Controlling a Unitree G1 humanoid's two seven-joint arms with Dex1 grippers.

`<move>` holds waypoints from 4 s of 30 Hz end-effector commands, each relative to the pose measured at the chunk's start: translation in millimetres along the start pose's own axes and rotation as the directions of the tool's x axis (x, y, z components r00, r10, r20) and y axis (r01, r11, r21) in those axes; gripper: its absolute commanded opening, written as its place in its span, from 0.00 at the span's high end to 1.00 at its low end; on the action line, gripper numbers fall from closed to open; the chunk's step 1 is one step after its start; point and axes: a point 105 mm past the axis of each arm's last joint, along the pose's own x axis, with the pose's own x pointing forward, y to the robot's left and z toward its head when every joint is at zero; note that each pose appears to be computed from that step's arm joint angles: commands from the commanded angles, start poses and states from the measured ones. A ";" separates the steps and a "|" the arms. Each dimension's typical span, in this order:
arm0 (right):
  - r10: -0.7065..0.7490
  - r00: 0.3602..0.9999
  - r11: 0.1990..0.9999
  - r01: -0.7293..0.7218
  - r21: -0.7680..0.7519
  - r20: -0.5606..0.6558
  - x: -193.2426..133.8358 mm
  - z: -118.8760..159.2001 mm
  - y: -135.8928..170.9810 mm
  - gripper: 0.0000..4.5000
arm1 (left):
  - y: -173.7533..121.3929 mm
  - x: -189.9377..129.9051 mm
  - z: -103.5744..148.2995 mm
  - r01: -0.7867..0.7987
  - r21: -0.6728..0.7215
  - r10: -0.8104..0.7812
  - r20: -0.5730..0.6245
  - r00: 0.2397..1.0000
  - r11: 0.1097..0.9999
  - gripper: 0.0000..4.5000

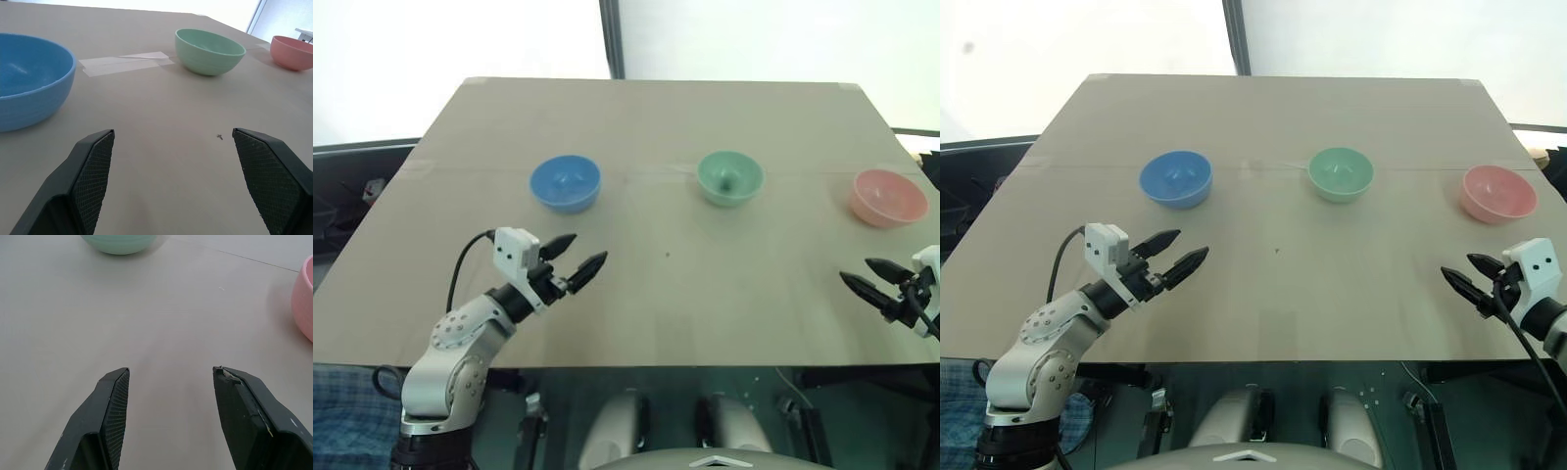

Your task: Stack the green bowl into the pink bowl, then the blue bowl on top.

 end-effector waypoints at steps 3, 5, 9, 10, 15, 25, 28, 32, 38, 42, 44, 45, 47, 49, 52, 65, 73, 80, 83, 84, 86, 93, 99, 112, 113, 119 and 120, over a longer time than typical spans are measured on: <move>0.017 0.999 0.999 -0.015 -0.030 0.037 2.9 12.5 4.0 0.37 | -8.0 -0.7 14.4 0.040 0.046 -0.042 0.053 0.998 0.998 0.09; 0.019 0.999 0.999 -0.018 -0.029 0.039 3.7 12.5 5.0 0.37 | -7.9 -1.2 15.1 0.046 0.043 -0.048 0.058 0.997 0.998 0.09; 0.022 0.999 0.999 -0.020 -0.030 0.045 4.7 12.8 6.0 0.37 | -7.8 -1.5 15.9 0.055 0.045 -0.058 0.061 0.996 0.997 0.09; 0.023 0.999 0.999 -0.021 -0.030 0.047 5.1 12.9 6.3 0.37 | -7.5 -1.5 16.1 0.055 0.046 -0.058 0.061 0.996 0.997 0.09; 0.023 0.998 0.999 -0.022 -0.029 0.051 6.4 12.1 6.9 0.37 | -8.2 -0.3 18.2 0.062 0.051 -0.065 0.064 0.996 0.997 0.09; 0.017 0.999 0.999 -0.015 -0.034 0.050 8.3 9.2 6.2 0.37 | -12.3 1.2 19.6 0.097 0.050 -0.100 0.069 0.993 0.994 0.09; -0.002 0.999 0.999 0.004 -0.045 0.039 8.2 6.8 2.7 0.37 | -15.0 1.9 19.7 0.118 0.045 -0.121 0.071 0.990 0.992 0.09; -0.072 0.997 0.992 0.072 -0.100 0.002 8.4 1.3 -11.2 0.37 | -24.8 1.4 23.4 0.187 0.017 -0.188 0.099 0.977 0.982 0.09; -0.227 0.973 0.948 0.210 -0.239 -0.047 9.6 -1.0 -44.3 0.37 | -50.6 -5.3 39.9 0.373 -0.042 -0.359 0.194 0.913 0.927 0.09; -0.322 0.946 0.896 0.290 -0.337 -0.040 14.8 13.4 -68.3 0.37 | -63.8 -9.0 48.3 0.466 -0.053 -0.442 0.239 0.864 0.883 0.09; -0.335 0.942 0.872 0.294 -0.390 -0.038 19.5 22.0 -75.7 0.37 | -66.1 -8.6 49.4 0.487 -0.049 -0.463 0.240 0.853 0.872 0.09; -0.333 0.942 0.860 0.286 -0.423 -0.041 23.0 27.3 -78.9 0.37 | -66.6 -7.9 49.6 0.493 -0.049 -0.469 0.238 0.851 0.869 0.09; -0.323 0.945 0.842 0.263 -0.471 -0.050 29.0 34.4 -82.6 0.37 | -67.1 -6.7 49.6 0.498 -0.046 -0.476 0.233 0.848 0.866 0.09; -0.300 0.951 0.832 0.220 -0.510 -0.079 37.1 37.3 -86.1 0.37 | -67.4 -5.5 49.3 0.503 -0.040 -0.483 0.226 0.846 0.863 0.09; -0.266 0.956 0.829 0.160 -0.537 -0.125 50.2 38.6 -90.7 0.37 | -66.7 -4.2 47.6 0.507 -0.037 -0.489 0.216 0.845 0.861 0.09; -0.291 0.918 0.831 0.102 -0.546 -0.271 85.2 29.7 -122.8 0.37 | -72.0 0.2 44.2 0.530 -0.026 -0.513 0.215 0.831 0.848 0.09; -0.250 0.902 0.822 0.006 -0.570 -0.352 95.2 23.3 -119.0 0.81 | -71.7 -0.3 41.8 0.522 -0.023 -0.505 0.217 0.835 0.853 0.09; -0.250 0.905 0.815 0.005 -0.579 -0.343 96.7 27.5 -119.8 0.99 | -73.7 -2.0 39.4 0.514 -0.033 -0.495 0.225 0.839 0.857 0.09; -0.173 0.922 0.780 -0.087 -0.620 -0.348 101.8 31.1 -107.0 0.99 | -71.7 -2.4 38.8 0.509 -0.032 -0.490 0.224 0.842 0.860 0.09; -0.138 0.925 0.762 -0.129 -0.634 -0.353 103.7 32.0 -100.8 0.99 | -70.8 -2.8 38.5 0.508 -0.032 -0.489 0.223 0.843 0.861 0.09; -0.007 0.932 0.731 -0.243 -0.637 -0.362 110.0 38.1 -76.1 0.99 | -68.6 -4.4 38.5 0.507 -0.033 -0.488 0.222 0.844 0.862 0.09; 0.370 0.848 0.578 -0.530 -0.621 -0.379 105.9 65.1 59.3 0.99 | -59.7 -9.5 29.7 0.491 -0.025 -0.480 0.173 0.860 0.871 0.09; 0.558 0.746 0.470 -0.645 -0.602 -0.363 97.6 70.0 155.0 0.99 | -41.4 -20.1 19.2 0.446 -0.009 -0.442 0.109 0.890 0.895 0.09; 0.581 0.694 0.355 -0.686 -0.635 -0.425 90.5 68.4 190.9 0.46 | -13.9 -32.7 20.8 0.366 0.053 -0.369 0.062 0.927 0.929 0.09; 0.578 0.695 0.355 -0.686 -0.635 -0.428 89.6 69.0 189.3 0.38 | -14.4 -32.5 20.7 0.369 0.055 -0.372 0.061 0.926 0.928 0.09; 0.595 0.699 0.408 -0.687 -0.601 -0.396 82.0 84.4 182.4 0.01 | -15.4 -32.8 20.1 0.376 0.050 -0.378 0.060 0.924 0.925 0.09; 0.608 0.695 0.428 -0.694 -0.579 -0.383 79.5 88.5 181.3 0.01 | -15.2 -32.8 20.0 0.375 0.050 -0.378 0.061 0.924 0.926 0.09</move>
